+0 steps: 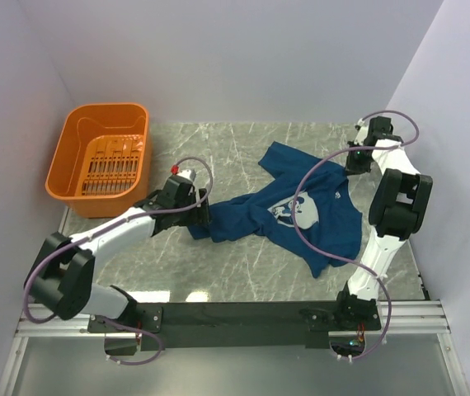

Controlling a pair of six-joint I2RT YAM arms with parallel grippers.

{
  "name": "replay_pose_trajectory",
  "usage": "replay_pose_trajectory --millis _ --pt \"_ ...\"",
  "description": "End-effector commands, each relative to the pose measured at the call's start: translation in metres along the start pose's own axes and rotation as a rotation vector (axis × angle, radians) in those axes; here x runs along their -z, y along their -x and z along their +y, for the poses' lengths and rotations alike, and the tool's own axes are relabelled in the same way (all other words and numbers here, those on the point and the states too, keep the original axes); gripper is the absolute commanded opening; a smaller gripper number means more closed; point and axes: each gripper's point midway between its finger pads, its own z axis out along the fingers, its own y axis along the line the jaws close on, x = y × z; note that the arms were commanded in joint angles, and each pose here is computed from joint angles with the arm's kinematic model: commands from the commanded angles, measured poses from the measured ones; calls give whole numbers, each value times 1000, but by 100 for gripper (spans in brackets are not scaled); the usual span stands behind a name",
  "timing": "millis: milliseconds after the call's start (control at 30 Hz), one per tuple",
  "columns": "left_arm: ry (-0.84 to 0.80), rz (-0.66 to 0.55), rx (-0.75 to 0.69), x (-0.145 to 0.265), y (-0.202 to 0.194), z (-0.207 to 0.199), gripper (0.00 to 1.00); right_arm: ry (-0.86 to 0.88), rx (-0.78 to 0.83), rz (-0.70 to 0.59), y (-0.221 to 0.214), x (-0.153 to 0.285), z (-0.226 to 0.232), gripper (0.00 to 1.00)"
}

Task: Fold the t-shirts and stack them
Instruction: Flatten the tshirt out

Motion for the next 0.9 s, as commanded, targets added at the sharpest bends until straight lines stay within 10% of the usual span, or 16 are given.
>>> replay_pose_trajectory --millis 0,567,867 --pt "13 -49 -4 -4 25 -4 79 -34 11 -93 22 12 -3 0" --pt "175 41 102 -49 23 38 58 52 28 -62 11 11 6 0" --pt "155 74 37 -80 43 35 1 82 56 -71 18 22 12 0"
